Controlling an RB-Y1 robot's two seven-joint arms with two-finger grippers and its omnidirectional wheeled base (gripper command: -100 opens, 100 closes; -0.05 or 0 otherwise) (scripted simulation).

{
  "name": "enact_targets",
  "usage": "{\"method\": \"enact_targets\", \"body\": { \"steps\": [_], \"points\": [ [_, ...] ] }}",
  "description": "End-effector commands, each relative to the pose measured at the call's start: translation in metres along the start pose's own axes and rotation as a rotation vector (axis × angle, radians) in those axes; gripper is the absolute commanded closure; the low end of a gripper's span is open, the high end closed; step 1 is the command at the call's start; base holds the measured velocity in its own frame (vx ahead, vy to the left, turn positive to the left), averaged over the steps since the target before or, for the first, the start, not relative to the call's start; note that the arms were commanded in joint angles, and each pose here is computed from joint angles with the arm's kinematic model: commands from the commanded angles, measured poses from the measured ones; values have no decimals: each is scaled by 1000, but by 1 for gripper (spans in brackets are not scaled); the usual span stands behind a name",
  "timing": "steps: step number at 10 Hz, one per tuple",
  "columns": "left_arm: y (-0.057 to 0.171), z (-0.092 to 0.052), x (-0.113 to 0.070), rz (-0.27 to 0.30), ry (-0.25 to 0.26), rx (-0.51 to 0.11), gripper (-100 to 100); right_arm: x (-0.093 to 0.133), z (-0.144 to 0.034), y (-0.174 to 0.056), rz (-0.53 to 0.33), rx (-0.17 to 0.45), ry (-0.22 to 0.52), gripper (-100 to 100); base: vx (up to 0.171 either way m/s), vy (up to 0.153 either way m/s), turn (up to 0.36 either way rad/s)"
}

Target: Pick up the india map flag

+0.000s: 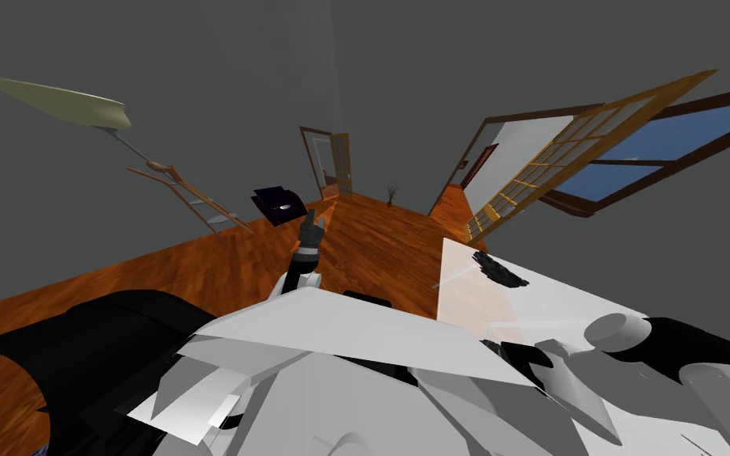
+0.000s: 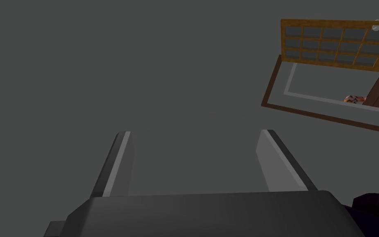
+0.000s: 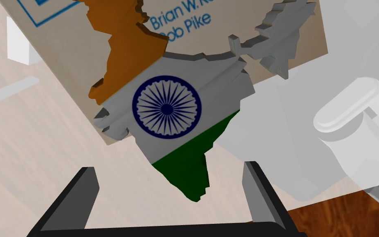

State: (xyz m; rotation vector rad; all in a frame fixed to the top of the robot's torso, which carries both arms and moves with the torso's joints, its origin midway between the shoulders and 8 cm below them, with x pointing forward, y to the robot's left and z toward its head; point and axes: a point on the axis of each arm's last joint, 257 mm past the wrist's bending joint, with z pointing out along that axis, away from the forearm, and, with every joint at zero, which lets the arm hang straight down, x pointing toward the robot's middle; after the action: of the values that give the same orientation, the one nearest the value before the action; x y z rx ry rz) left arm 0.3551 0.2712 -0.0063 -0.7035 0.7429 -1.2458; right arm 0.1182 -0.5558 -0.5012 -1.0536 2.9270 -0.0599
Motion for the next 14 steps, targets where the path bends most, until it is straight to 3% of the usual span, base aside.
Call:
{"method": "enact_targets", "body": {
  "steps": [1,3,4,8,9,10,12,13,14],
  "points": [
    [0,0,0,0,0,0,0,-9,8,3,-9,0,2,-100,-15,-68,-32],
    [0,0,0,0,0,0,0,-12,11,3,-10,0,1,-100,-8,-40,-19],
    [0,0,0,0,0,0,0,-12,12,3,-11,0,2,100,0,0,0],
    [0,0,0,0,0,0,0,-12,12,4,-12,-2,1,100,0,0,0],
    [0,0,0,0,0,0,0,-12,12,4,-11,-2,1,0,0,0,0],
    [0,0,0,0,0,0,0,-2,3,1,-5,1,3,100,12,37,57],
    [0,0,0,0,0,0,0,10,-7,-2,3,1,3,100,16,62,35],
    [0,0,0,0,0,0,0,7,-3,-2,-3,1,6,100,8,25,4],
    [0,0,0,0,0,0,0,7,-4,-2,-1,1,5,0,1,5,0]
  ]
}}
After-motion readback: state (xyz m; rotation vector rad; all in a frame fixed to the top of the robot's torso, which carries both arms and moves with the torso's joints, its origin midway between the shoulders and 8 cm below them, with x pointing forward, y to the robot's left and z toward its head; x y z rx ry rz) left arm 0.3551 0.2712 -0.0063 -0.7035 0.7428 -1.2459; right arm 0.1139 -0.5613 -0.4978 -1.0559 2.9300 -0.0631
